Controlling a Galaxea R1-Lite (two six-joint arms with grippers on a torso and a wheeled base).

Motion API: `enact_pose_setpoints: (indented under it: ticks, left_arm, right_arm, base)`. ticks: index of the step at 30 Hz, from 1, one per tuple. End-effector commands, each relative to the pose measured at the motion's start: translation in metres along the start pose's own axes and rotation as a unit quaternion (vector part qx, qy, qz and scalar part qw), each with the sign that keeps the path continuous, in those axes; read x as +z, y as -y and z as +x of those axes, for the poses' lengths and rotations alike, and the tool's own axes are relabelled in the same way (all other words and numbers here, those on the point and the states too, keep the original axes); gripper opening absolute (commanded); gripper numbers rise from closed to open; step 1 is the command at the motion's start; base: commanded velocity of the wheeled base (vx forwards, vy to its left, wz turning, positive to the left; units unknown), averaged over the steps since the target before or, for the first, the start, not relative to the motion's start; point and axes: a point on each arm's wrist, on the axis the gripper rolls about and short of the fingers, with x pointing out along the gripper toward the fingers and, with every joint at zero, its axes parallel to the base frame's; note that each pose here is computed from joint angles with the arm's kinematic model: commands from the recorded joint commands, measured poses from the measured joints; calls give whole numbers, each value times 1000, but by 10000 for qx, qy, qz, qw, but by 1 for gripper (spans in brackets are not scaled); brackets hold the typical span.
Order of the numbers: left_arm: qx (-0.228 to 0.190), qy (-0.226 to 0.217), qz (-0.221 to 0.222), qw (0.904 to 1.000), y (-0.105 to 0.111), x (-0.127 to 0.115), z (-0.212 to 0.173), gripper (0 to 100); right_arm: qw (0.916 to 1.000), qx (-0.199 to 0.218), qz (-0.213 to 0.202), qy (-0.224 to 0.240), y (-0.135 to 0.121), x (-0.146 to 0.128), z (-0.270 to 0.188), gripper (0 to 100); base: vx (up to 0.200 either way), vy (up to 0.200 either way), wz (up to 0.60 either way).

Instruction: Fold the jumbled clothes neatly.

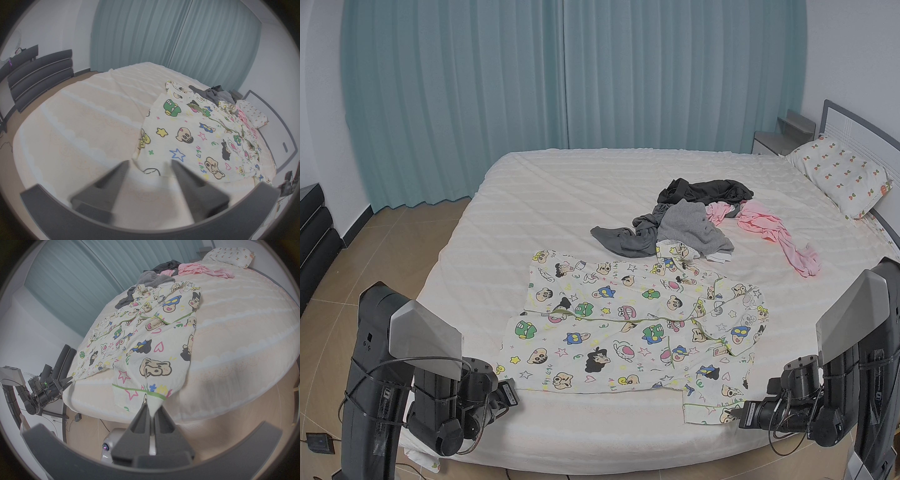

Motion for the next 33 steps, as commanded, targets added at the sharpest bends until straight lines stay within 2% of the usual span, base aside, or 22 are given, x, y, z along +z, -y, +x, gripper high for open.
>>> enact_pose_setpoints:
  ticks: [1,7,11,14,15,33]
  left_arm:
    - [-354,-204,1,9992,-8,7,2,100]
    - [-710,-180,58,9973,-5,14,12,100]
    - [-795,-138,79,9967,1,16,19,100]
    - [-742,-297,118,9967,2,14,19,100]
    - [-718,-354,125,9967,2,13,20,0]
    - [-551,-503,157,9971,-4,10,6,0]
  right_arm:
    - [10000,-26,19,-82,0,-3,-3,0]
    - [10000,-22,3,-76,0,-3,-3,0]
    - [10000,-15,11,-72,0,-3,-3,0]
    - [10000,-15,11,-72,0,-3,-3,0]
    - [10000,-15,11,-72,0,-3,-3,0]
    - [9997,-38,-4,-244,-1,-2,-13,0]
  base:
    - [0,0,0]
    - [0,0,0]
    - [0,0,0]
    - [0,0,0]
    - [0,0,0]
    - [0,0,0]
